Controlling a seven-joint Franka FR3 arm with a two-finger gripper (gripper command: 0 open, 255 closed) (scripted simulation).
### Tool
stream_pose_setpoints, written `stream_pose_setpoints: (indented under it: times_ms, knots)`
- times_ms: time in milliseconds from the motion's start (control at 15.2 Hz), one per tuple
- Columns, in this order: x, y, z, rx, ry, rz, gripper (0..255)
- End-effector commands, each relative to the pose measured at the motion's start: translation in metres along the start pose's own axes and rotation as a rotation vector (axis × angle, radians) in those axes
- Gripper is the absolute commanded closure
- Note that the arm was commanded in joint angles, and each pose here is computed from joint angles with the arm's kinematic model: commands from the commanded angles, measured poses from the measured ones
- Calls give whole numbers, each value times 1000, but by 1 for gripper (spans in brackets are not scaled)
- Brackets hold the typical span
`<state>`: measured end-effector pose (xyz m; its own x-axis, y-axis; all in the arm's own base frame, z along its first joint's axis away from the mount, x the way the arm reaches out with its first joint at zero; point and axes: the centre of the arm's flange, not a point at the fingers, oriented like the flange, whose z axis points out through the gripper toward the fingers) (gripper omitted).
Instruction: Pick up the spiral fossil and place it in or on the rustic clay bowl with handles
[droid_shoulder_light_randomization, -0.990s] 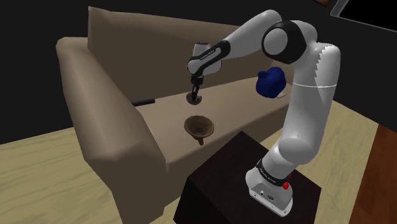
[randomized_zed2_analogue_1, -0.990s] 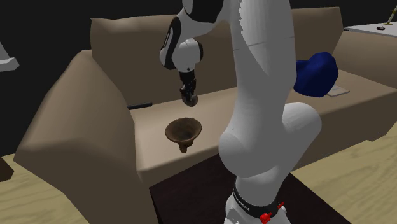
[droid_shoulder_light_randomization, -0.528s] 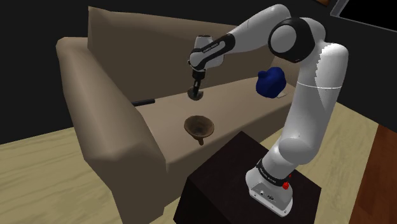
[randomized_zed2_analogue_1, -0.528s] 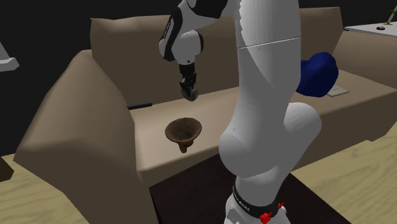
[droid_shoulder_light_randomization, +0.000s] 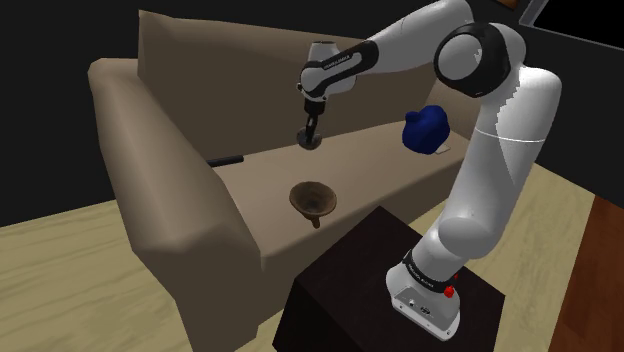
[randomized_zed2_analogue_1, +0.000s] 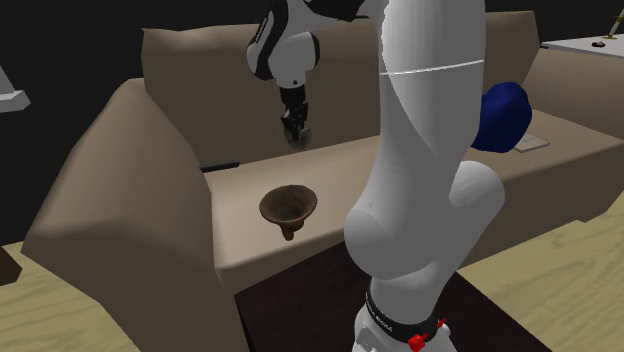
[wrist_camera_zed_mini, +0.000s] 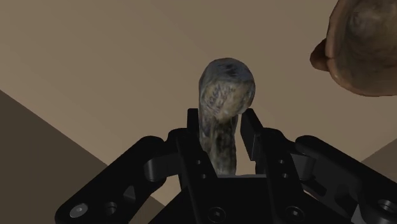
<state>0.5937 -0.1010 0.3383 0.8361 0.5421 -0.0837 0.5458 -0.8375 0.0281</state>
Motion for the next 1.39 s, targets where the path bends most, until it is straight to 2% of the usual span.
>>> stream_pose_setpoints:
  times_ms: [0, 66, 1188, 1320]
  knots:
    - [-1, 2, -11, 0, 0, 0, 255]
    - [-1, 2, -13, 0, 0, 0, 255]
    - [-106, -196, -8, 0, 0, 0, 255]
    - [-109, -204, -2, 0, 0, 0, 255]
